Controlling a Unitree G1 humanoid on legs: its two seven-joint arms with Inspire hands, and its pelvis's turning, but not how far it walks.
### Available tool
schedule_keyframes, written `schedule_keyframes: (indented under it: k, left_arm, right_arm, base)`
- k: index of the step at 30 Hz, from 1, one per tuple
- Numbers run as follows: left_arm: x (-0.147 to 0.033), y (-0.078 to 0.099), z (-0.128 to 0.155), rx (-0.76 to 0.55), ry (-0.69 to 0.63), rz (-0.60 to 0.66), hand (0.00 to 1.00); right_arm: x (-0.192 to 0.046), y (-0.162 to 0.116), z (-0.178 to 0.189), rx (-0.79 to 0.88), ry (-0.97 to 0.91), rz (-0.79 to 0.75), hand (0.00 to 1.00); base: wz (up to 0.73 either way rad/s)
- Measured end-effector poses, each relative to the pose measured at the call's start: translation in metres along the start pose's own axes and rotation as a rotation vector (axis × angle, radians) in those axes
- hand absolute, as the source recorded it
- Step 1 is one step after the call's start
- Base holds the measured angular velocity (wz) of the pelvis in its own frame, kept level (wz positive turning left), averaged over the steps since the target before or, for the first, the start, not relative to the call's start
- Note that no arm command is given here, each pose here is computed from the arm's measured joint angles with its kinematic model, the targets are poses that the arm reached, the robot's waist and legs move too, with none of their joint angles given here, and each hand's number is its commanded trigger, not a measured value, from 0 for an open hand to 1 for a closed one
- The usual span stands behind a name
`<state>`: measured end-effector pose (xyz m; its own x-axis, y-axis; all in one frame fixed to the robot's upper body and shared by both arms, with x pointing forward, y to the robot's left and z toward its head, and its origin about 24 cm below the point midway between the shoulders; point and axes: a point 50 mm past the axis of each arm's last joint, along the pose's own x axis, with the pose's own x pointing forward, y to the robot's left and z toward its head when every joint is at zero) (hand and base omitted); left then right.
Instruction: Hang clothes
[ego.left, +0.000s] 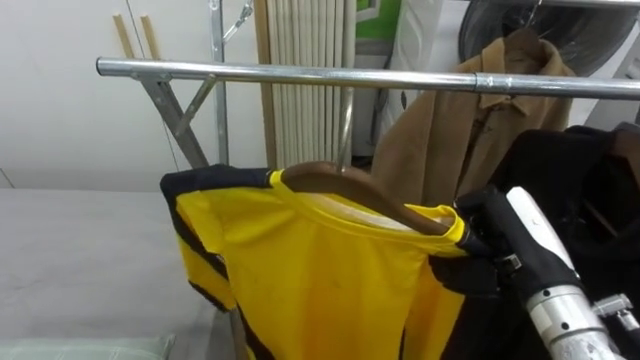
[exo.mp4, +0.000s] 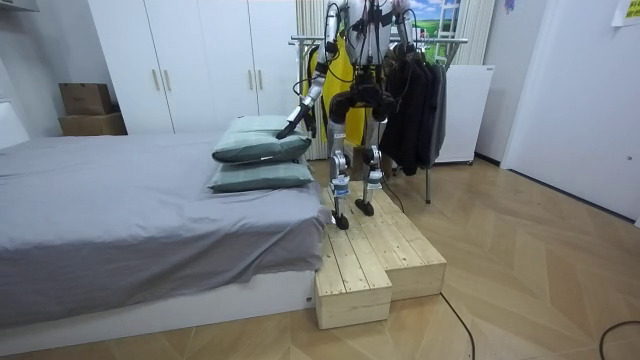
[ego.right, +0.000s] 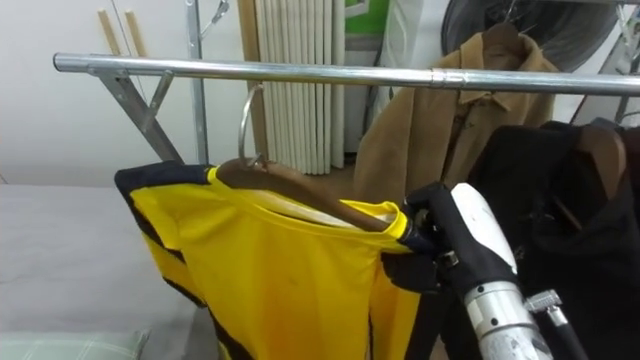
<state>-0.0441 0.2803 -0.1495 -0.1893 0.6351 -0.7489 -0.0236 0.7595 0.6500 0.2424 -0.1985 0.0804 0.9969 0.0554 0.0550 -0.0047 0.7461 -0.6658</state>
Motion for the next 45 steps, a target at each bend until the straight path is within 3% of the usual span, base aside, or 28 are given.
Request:
schedule_keyframes:
  k: [8, 17, 36, 41, 45]
  left_arm:
    - [0.000, 0.000, 0.000, -0.002, 0.001, -0.005, 0.00]
    - [0.002, 0.006, 0.005, 0.004, -0.019, 0.000, 0.00]
    - [0.002, 0.020, 0.028, -0.012, -0.111, 0.017, 0.00]
    - [0.002, 0.020, 0.029, -0.014, -0.118, 0.019, 0.00]
    - [0.002, 0.021, 0.031, 0.021, -0.136, 0.028, 0.00]
  right_arm:
    - [0.003, -0.005, -0.006, 0.043, 0.018, -0.012, 1.00]
    - [0.036, -0.019, -0.001, 0.012, -0.006, -0.027, 1.00]
    - [0.058, -0.034, 0.020, 0.005, -0.085, -0.022, 1.00]
    - [0.065, -0.031, 0.010, 0.127, -0.051, 0.030, 1.00]
    - [0.070, -0.023, -0.011, 0.339, 0.032, 0.068, 1.00]
  base:
    - [0.00]
    - [0.08]
    - [0.05]
    - [0.06]
    - [0.14]
